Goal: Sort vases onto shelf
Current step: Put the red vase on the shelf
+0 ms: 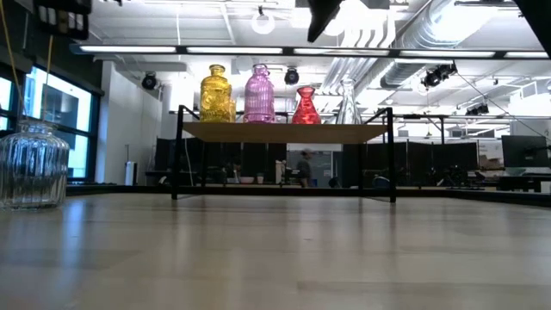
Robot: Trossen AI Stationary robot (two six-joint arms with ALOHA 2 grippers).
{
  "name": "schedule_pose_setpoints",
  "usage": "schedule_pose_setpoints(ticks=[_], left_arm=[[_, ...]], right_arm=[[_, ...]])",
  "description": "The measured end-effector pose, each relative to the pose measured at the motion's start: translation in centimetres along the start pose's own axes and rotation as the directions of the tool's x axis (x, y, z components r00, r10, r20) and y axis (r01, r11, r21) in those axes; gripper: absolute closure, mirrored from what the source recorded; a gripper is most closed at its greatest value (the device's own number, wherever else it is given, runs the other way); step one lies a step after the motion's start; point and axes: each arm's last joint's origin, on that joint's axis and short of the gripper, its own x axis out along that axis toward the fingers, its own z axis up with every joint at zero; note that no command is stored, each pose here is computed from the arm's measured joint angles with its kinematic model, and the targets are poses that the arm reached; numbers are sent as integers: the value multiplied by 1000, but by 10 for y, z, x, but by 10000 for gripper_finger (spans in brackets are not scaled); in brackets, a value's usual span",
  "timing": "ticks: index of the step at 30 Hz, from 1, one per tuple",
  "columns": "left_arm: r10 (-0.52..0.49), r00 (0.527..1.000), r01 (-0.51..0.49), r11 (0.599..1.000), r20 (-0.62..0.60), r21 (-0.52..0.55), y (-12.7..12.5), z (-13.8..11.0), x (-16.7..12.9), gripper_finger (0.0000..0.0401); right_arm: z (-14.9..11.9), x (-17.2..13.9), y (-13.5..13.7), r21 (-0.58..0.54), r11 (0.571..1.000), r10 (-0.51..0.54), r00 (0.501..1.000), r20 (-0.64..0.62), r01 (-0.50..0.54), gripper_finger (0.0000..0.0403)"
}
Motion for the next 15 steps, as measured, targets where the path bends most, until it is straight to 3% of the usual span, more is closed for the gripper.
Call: schedule_pose_setpoints(ticks=[8, 15], left_arm=[[57, 992, -55, 998, -111, 28, -2, -18, 6, 226], [12, 977, -4, 999, -212, 39, -12, -33, 10, 227]], right_arm=[[1, -3, 22, 79, 997, 24, 1000, 5, -24, 359], [3, -5, 38, 196, 980, 41, 999, 25, -45, 359]])
